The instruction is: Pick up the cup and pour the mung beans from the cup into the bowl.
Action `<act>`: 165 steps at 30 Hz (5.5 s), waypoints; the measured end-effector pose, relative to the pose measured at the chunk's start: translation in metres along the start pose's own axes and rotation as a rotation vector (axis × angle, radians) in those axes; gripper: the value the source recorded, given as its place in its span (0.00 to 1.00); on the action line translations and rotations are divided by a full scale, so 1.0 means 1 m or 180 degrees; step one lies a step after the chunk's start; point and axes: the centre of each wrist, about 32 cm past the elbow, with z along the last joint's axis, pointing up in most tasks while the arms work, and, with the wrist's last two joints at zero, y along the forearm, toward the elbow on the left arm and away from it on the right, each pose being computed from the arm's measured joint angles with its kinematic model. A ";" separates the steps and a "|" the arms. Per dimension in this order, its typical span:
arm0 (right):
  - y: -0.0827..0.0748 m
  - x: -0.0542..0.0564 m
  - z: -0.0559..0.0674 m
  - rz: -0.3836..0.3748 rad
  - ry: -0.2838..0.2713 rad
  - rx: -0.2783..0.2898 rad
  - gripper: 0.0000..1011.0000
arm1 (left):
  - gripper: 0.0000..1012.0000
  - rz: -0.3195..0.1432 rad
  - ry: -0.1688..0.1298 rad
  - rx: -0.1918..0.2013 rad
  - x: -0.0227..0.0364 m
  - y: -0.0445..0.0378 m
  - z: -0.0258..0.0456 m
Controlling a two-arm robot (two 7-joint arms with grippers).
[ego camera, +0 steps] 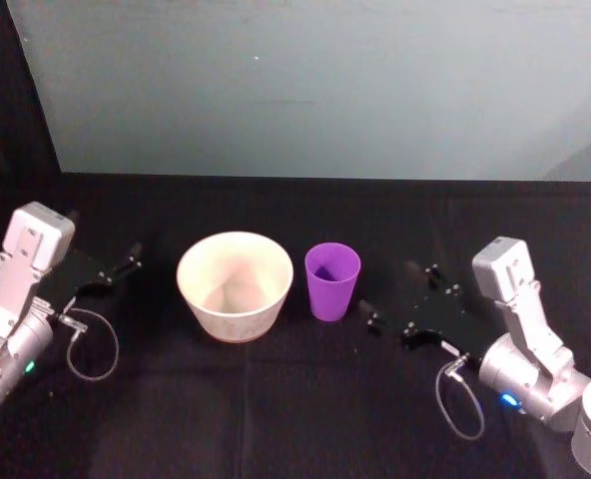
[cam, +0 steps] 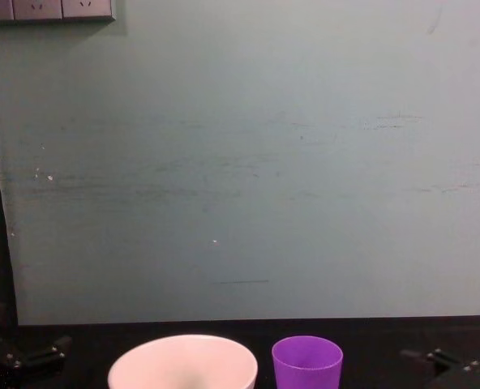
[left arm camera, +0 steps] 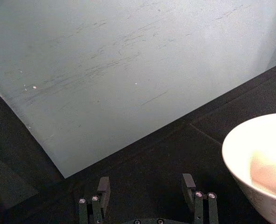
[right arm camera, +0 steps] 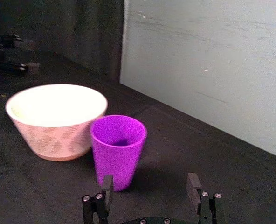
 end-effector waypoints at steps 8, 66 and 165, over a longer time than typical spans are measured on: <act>0.011 -0.008 -0.003 0.0206 0.0162 0.0069 0.99 | 1.00 0.0000 0.0000 0.0000 0.0000 0.0000 0.0000; 0.042 -0.003 0.043 0.0223 0.0331 0.0257 0.72 | 1.00 0.0000 0.0000 0.0000 0.0000 0.0000 0.0000; 0.025 0.005 0.061 -0.0086 0.0510 0.0171 0.72 | 1.00 0.0000 0.0000 0.0000 0.0000 0.0000 0.0000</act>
